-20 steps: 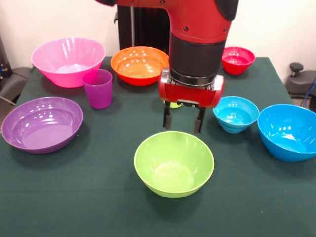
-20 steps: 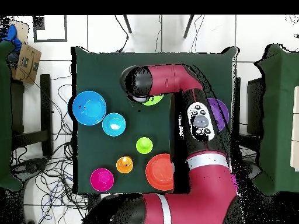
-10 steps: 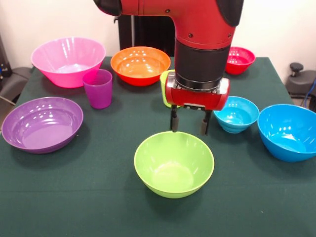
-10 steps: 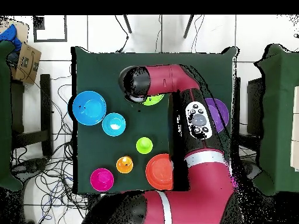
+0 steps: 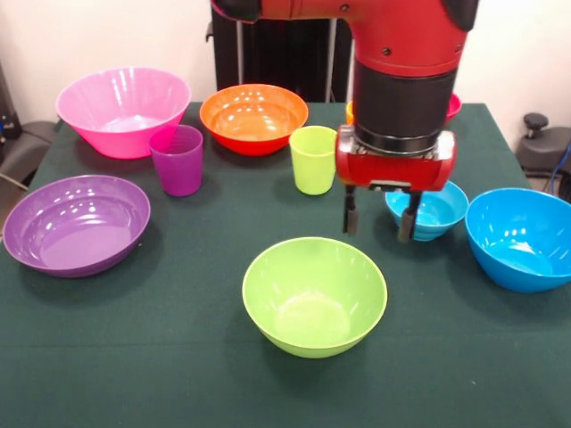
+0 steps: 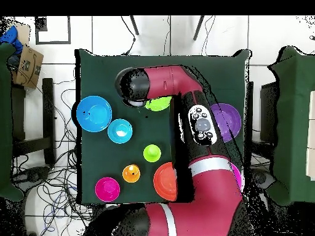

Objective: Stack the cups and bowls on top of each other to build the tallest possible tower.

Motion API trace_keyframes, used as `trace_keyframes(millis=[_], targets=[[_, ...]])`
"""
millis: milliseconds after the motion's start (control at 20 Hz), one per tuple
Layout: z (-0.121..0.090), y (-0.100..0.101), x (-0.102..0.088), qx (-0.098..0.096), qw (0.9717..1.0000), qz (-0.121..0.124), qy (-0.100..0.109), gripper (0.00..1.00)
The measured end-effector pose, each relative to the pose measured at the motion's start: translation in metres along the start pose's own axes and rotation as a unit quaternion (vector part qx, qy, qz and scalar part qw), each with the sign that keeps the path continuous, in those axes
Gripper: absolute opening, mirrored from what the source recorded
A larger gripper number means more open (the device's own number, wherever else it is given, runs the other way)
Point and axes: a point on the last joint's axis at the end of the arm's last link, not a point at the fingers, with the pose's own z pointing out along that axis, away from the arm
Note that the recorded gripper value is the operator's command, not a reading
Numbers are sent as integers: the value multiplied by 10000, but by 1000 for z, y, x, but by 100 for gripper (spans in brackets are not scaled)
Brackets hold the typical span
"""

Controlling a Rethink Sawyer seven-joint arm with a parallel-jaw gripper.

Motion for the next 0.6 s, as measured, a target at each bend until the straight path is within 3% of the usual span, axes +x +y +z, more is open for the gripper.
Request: trace_keyframes(millis=[600], targets=[[4,44,-5,-350,9992,-167,-48,100]])
